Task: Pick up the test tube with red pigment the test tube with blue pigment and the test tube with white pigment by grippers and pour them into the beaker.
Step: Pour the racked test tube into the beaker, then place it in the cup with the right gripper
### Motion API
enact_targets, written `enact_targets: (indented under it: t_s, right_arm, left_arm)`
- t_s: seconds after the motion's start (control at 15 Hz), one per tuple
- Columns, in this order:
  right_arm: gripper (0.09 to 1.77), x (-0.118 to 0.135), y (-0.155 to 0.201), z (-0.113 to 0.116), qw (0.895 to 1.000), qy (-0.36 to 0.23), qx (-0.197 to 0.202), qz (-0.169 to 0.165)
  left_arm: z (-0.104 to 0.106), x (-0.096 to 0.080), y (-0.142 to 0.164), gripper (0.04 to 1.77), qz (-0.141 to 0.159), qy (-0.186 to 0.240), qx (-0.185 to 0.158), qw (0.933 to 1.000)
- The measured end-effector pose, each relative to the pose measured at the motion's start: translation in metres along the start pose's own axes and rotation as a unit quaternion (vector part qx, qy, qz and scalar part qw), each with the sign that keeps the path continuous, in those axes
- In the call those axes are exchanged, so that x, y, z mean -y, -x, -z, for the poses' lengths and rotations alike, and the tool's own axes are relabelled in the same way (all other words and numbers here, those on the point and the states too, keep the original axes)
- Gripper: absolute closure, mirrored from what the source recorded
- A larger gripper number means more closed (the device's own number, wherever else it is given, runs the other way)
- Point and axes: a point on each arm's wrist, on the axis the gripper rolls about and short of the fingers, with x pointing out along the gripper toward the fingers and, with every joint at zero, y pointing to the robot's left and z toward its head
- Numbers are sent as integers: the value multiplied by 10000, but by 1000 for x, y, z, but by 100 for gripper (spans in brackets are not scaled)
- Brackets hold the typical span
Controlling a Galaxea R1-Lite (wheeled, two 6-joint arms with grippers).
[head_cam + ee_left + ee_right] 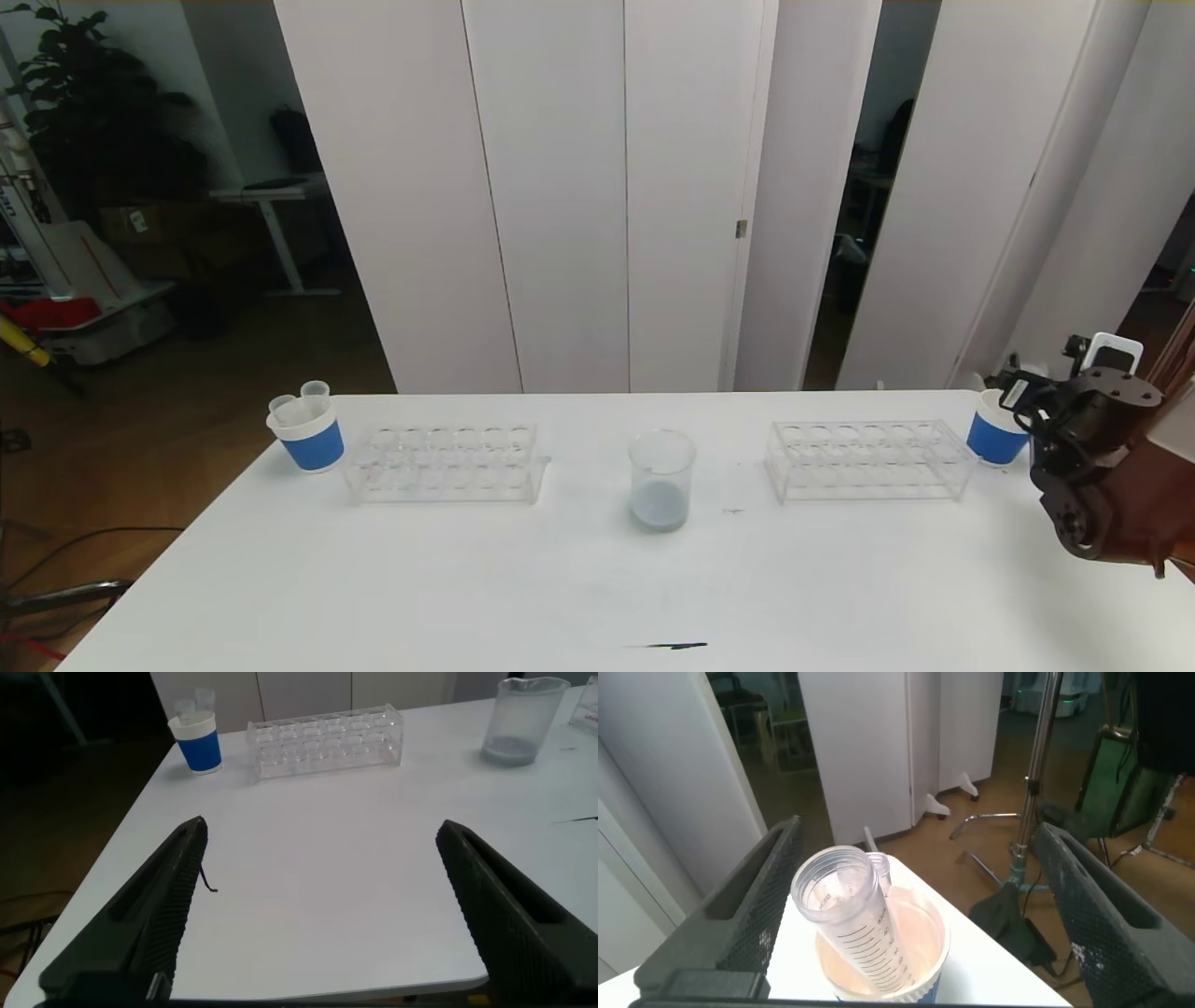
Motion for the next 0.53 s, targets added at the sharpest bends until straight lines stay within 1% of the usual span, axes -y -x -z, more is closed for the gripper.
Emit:
enact_targets:
  t_s: [0.13,0.33,0.53]
  right_arm:
    - [11,5,-2,-4,10000,-16,49,-34]
    - [11,9,-2,-7,10000,-21,64,-1]
    - [11,9,-2,-18,9998,-37,180,-15]
  left_arm:
    - [0,0,0,6,2,0,2,10000]
    - [0,0,0,6,0,-2,0,10000]
    - [0,0,0,6,-2,0,0,10000]
